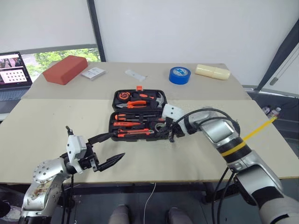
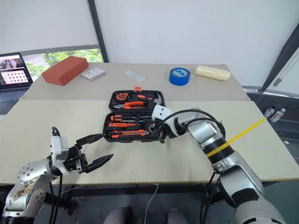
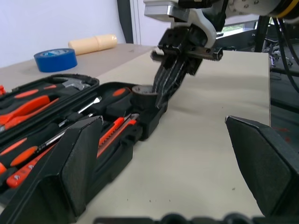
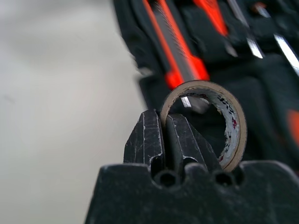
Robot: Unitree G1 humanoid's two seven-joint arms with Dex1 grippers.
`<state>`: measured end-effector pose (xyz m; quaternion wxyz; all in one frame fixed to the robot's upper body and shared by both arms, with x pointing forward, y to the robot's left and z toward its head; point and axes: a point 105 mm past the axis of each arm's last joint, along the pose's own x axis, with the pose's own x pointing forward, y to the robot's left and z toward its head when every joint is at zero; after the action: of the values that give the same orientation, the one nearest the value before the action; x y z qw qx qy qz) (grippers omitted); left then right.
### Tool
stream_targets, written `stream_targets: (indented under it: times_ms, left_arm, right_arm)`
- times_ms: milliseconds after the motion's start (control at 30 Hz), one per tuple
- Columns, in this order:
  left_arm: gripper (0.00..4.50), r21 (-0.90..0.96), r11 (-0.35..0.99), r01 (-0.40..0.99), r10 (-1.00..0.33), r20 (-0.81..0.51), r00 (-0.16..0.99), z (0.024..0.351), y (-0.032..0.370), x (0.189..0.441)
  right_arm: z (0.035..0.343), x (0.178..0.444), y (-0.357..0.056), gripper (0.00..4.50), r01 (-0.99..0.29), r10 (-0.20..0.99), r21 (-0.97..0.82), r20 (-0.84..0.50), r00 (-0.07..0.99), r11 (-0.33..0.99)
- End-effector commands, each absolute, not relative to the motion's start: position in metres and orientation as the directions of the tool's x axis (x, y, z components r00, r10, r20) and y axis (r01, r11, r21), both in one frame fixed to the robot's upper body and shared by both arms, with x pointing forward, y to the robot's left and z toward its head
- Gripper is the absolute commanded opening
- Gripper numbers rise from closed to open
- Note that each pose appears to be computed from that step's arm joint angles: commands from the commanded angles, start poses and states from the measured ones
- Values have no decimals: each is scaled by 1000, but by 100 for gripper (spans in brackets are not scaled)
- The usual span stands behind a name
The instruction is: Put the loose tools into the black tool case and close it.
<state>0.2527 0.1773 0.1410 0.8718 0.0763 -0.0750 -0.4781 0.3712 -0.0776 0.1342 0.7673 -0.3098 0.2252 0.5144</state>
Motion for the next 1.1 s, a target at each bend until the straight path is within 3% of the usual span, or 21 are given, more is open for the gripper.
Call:
stream_targets:
  times_ms: [33,267,333,367,467,633,700,733,800,900,967,1100]
  left_arm:
    - [450,258,530,808,-845,81,528,152,176,251]
    - [450,262,539,801,-839,82,538,151,177,252]
    - [450,270,544,795,-835,79,544,152,179,254]
    - [450,275,548,790,-832,75,550,153,181,254]
    - [450,280,570,773,-816,77,574,156,188,257]
    - [450,262,643,720,-759,90,645,163,204,270]
    - [450,242,723,647,-680,88,728,166,219,285]
    - [399,221,768,601,-629,85,773,166,229,295]
    - [347,198,850,488,-507,55,860,165,251,317]
    - [254,190,920,343,-355,31,934,165,274,344]
    - [174,189,937,294,-304,25,952,166,279,359]
    - [39,187,947,261,-256,-51,965,156,275,396]
  right_arm:
    - [138,375,-82,5,-920,629,-274,-671,392,282]
    - [137,374,-78,5,-938,666,-194,-663,342,288]
    - [140,371,-75,81,-948,680,-185,-662,315,259]
    - [142,369,-74,93,-955,687,-176,-664,295,240]
    - [155,365,-75,188,-967,713,-159,-652,256,201]
    - [193,366,-80,353,-970,810,-145,-533,243,196]
    - [202,377,-89,353,-951,821,-163,-480,310,263]
    - [203,384,-94,339,-936,814,-174,-461,353,307]
    - [199,404,-106,296,-878,761,-238,-438,479,415]
    - [187,430,-117,198,-772,652,-378,-415,634,511]
    - [182,441,-117,114,-722,608,-443,-394,689,532]
    - [174,458,-102,0,-648,549,-545,-360,754,533]
